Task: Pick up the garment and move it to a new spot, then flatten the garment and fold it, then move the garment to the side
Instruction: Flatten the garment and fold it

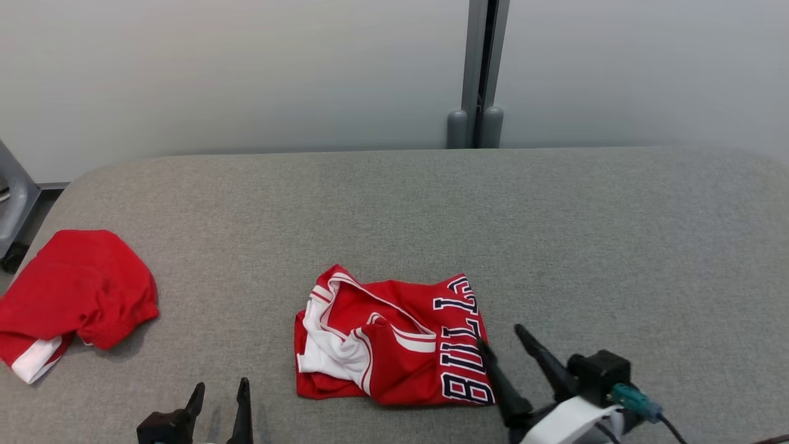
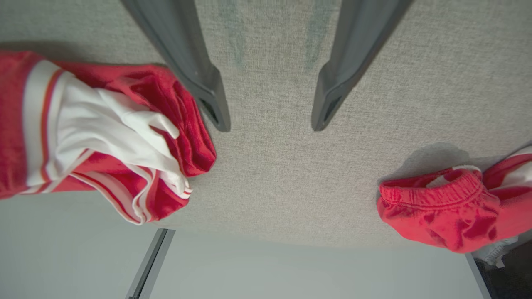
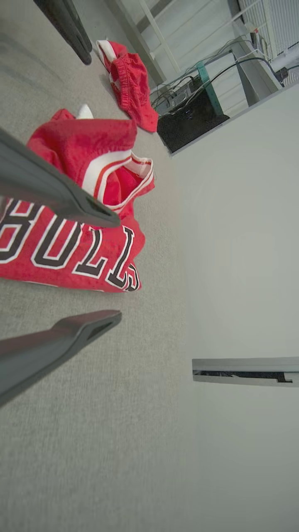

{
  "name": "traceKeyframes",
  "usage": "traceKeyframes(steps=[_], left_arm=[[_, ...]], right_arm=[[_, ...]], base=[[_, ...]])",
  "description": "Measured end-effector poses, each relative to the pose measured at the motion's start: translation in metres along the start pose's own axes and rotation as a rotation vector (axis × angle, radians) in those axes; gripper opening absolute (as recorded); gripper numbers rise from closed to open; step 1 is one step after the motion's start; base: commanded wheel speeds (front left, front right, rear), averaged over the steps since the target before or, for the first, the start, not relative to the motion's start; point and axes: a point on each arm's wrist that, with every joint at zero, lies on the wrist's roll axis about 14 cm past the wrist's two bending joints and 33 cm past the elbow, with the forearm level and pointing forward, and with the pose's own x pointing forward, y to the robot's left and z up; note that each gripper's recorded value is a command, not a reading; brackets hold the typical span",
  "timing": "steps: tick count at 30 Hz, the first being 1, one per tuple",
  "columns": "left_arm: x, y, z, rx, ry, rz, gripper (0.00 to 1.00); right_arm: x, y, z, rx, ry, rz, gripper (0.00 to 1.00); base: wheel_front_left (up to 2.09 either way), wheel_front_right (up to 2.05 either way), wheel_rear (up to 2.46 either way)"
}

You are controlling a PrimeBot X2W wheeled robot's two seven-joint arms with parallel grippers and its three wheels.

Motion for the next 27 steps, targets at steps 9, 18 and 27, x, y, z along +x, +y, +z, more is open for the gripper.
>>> traceKeyframes(steps=[9,18,27], left_arm=[[-0.008,0.011,-0.004,-0.02,0.008,0.038,1.0],[-0.016,0.03,-0.008,-0.043,0.016,0.105,1.0],[-0.015,0.04,-0.007,-0.043,0.019,0.135,1.0]], right_arm=[[0.025,0.105,-0.01,-0.001,0.066,0.353,1.0],[0.051,0.114,-0.034,-0.088,0.164,0.427,0.29],[0.055,0.163,-0.041,-0.1,0.191,0.613,0.0]], base=[[0.0,0.0,0.0],[0.0,0.0,0.0],[0.0,0.0,0.0]])
